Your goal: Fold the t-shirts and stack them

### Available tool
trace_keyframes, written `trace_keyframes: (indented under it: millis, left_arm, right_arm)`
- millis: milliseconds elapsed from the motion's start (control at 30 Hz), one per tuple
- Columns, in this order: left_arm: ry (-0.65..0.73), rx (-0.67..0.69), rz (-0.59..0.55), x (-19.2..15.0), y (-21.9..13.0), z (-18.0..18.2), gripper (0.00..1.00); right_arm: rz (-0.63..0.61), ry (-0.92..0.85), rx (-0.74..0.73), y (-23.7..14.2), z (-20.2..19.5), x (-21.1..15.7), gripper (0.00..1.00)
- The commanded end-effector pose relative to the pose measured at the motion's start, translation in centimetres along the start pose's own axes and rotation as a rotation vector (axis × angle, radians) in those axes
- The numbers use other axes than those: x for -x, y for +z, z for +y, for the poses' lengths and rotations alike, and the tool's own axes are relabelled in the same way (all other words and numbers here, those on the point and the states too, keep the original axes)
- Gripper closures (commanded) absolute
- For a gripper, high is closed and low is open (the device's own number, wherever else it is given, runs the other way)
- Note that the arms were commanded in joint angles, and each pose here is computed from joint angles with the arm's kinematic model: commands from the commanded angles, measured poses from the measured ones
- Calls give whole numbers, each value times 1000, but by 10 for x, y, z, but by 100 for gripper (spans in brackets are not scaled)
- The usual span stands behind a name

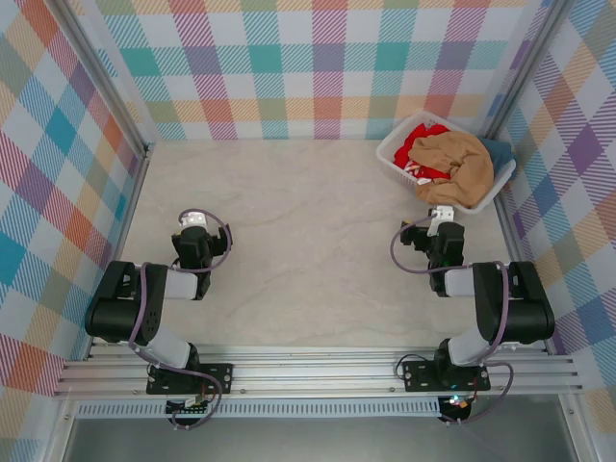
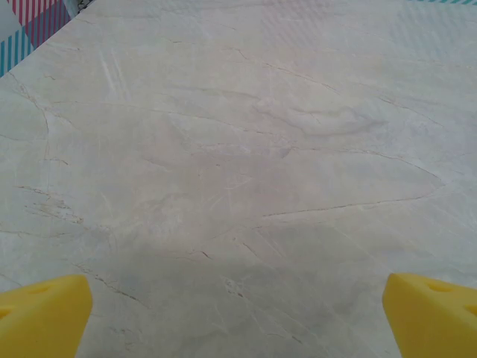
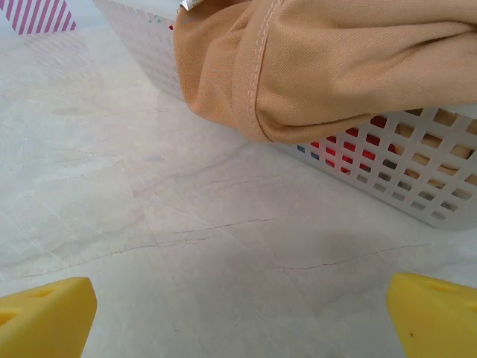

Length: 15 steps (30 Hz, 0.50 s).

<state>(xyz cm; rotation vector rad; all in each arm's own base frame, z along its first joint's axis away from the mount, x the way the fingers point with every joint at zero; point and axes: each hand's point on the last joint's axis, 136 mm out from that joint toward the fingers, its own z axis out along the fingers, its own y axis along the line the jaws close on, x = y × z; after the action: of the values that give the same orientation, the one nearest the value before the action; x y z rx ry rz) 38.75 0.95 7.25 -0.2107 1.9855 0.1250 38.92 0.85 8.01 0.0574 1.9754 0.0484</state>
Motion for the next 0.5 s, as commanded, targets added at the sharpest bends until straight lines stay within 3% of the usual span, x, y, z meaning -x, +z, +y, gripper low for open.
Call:
trace_keyframes:
  millis: [0,467]
  left_arm:
    - [1,-18,-31,10,1,-5,0]
    - [1,-19,-34,11,1,-6,0]
  right_arm:
    - [-45,-4,12,2,1,15,0]
    - [-43,-4,13,2,1,14,0]
